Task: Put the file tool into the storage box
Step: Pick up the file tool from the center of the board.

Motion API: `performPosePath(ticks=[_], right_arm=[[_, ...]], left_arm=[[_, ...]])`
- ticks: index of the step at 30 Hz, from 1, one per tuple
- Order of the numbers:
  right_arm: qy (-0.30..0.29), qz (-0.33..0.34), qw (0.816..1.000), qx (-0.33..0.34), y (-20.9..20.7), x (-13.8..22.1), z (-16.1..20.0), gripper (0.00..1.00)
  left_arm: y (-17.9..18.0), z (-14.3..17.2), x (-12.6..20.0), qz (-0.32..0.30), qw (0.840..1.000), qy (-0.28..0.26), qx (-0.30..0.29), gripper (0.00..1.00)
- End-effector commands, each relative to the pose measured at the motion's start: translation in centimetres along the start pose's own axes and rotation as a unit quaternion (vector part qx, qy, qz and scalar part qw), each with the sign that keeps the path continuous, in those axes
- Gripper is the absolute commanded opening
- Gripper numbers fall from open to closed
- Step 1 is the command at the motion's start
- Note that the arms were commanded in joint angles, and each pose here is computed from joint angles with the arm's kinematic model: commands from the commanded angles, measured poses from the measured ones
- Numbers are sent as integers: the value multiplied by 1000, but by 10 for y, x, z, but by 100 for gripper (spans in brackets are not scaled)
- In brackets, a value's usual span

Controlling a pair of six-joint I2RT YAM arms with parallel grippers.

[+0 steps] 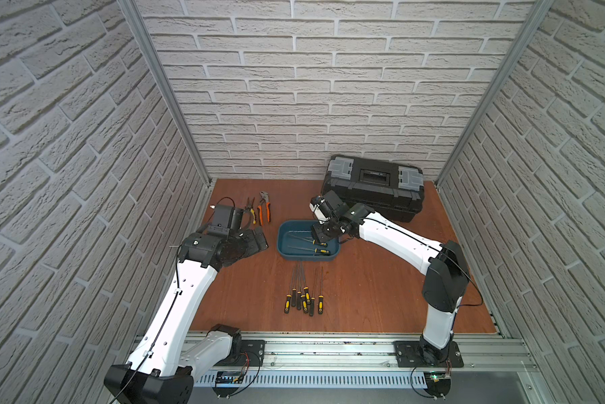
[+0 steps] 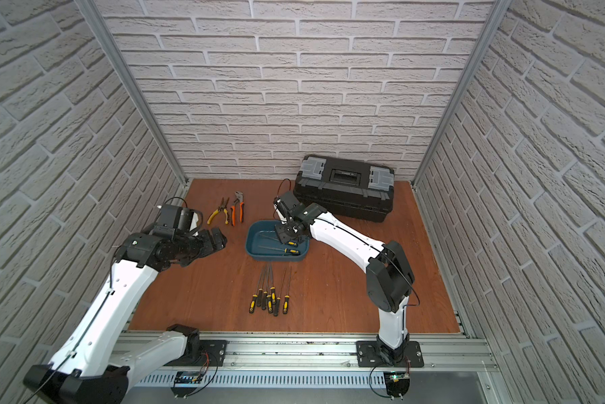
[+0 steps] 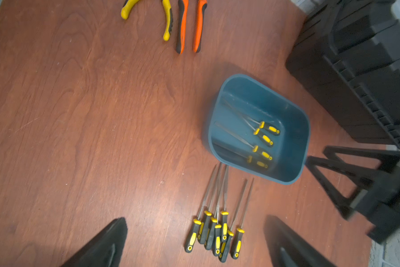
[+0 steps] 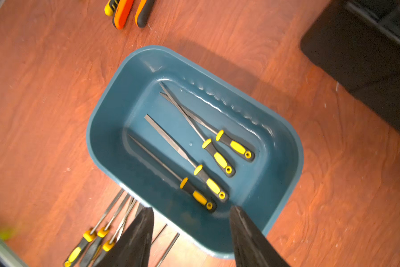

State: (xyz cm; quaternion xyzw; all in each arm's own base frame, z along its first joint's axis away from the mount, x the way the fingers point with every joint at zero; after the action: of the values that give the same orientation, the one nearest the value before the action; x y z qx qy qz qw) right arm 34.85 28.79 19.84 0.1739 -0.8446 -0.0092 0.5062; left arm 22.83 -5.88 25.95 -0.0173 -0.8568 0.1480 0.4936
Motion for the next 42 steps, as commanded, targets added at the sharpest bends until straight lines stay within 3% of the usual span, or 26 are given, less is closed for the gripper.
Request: performPosePath(ticks=[1, 10, 26, 33, 42], right_arm=[[-32, -10, 998, -54, 3, 24, 1, 57], [-27, 31, 994, -104, -3, 32, 52, 56], [67, 34, 977, -201, 17, 3, 166, 50], [113, 41, 974, -194, 26, -11, 193, 50], [150, 57, 972, -170, 38, -26, 196, 48]], left_arm=[[-8, -8, -12, 40, 999, -2, -17, 98], [-26, -28, -54, 87, 993, 52, -54, 98], [-24, -9, -77, 107, 988, 95, -65, 98], [-23, -3, -80, 111, 987, 105, -59, 98], [-17, 10, -74, 104, 987, 105, -58, 98]])
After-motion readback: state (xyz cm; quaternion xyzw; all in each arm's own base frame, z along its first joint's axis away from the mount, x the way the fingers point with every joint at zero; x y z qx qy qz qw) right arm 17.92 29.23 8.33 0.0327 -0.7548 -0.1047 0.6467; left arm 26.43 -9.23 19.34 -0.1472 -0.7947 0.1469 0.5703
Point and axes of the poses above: each gripper's point midway between its finger pads, its own x axis back along the fingers, its own y axis along the line the jaws close on, z = x × y, the point moved 4 cm from there along x, back along the fingers, and after that the axes turned 9 degrees about -x, right-handed, at the moved point
